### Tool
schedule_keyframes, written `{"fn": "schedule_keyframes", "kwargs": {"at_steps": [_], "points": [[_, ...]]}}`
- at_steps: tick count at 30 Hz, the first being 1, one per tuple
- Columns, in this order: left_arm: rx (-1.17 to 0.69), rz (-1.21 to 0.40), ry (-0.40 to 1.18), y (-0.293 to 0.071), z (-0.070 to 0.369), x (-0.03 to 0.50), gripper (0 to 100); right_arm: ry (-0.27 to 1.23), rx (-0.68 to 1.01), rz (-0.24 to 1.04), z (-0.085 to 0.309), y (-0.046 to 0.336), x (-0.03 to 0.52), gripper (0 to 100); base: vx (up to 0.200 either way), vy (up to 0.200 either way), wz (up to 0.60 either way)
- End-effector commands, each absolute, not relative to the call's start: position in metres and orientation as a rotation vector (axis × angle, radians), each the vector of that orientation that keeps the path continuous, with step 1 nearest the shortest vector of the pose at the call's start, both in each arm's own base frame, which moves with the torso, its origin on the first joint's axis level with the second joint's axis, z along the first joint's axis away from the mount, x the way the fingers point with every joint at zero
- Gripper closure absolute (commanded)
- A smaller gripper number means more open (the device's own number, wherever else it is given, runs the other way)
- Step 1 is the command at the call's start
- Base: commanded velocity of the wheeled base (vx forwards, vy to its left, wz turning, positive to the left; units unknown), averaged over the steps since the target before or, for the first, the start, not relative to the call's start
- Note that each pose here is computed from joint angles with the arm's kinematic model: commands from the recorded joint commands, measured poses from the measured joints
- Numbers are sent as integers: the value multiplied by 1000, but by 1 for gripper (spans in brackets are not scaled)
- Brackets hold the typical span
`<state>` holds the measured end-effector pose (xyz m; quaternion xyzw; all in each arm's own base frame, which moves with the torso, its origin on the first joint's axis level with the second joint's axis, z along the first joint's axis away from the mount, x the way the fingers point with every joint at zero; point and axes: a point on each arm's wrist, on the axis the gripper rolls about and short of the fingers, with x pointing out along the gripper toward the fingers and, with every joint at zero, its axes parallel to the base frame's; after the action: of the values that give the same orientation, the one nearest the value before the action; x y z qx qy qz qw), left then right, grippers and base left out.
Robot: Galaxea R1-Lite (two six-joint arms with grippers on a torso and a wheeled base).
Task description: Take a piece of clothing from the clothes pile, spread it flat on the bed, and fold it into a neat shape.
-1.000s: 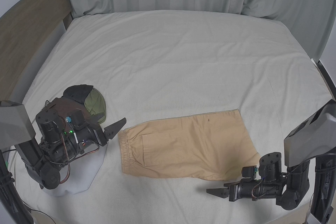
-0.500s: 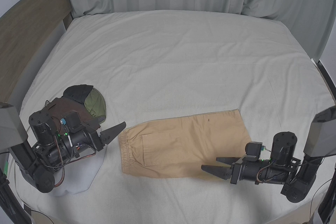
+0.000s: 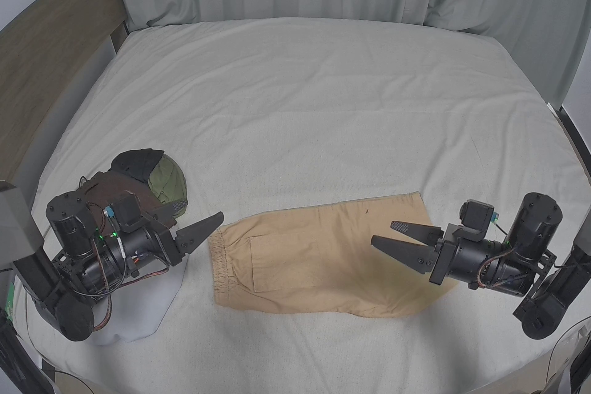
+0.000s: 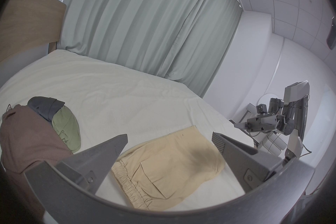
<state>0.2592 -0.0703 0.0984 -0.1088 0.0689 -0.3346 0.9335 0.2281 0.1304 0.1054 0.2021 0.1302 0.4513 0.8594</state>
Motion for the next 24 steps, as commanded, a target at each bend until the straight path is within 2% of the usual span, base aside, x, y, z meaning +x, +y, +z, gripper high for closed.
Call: {"fn": "schedule_keyframes", "kwargs": {"at_steps": [1,17,24], "points": [[-222,-693,139,-72,99,258,0,223,425,944,116,127,230,0,0,0,0],[-238,-673,218,-72,79,264,0,209,426,919,117,122,236,0,0,0,0],[-313,-655,273,-71,70,268,0,214,426,922,116,123,235,0,0,0,0]]}}
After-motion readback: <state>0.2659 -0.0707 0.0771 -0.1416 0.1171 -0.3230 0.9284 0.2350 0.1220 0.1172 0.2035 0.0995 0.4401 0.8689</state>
